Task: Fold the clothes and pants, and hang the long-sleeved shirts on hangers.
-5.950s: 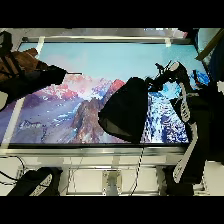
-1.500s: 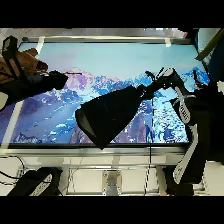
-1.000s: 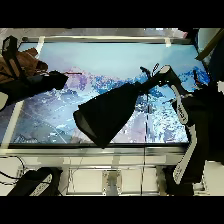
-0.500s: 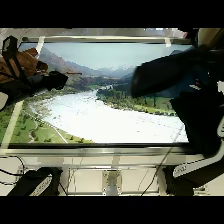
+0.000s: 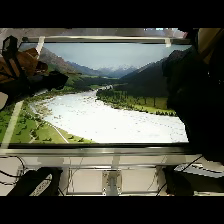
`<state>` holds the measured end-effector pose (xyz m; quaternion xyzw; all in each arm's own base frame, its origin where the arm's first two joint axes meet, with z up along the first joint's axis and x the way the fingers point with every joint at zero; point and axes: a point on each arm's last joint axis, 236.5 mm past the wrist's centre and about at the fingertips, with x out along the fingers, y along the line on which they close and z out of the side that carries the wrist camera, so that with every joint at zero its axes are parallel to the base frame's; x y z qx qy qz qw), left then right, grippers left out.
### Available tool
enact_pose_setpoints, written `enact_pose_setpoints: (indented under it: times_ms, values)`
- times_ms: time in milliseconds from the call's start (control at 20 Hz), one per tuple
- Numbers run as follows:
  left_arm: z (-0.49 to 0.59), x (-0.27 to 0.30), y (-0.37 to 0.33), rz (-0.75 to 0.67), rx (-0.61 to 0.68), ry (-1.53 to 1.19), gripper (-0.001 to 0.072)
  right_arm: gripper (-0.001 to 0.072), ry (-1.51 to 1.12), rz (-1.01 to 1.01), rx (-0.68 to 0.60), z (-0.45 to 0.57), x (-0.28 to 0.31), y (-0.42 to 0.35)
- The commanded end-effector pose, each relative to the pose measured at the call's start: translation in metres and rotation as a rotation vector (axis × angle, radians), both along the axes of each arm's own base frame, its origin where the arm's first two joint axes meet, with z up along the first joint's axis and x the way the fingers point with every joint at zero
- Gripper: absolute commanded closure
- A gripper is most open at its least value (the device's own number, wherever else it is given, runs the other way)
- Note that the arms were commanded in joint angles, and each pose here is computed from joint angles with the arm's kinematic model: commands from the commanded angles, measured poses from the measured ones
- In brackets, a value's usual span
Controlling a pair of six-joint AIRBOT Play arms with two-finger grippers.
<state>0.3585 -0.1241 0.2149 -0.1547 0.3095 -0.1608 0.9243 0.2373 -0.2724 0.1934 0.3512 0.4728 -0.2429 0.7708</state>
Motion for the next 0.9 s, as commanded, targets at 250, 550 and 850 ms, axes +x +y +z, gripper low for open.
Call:
enact_pose_setpoints:
  times_ms: [250,550,850]
  values:
    - [0.0,-0.001,-0.002,-0.005,-0.008,0.004,0.022,0.0597,0.28,-0.243,0.134,-0.093,-0.107,0.002]
    - [0.0,-0.001,-0.002,-0.005,-0.007,0.004,0.022,0.0211,0.119,-0.245,-0.042,0.004,-0.086,-0.008]
    - [-0.006,-0.006,-0.003,-0.014,0.001,0.033,0.0219,0.0683,-0.652,0.363,0.009,0.167,0.058,0.133]
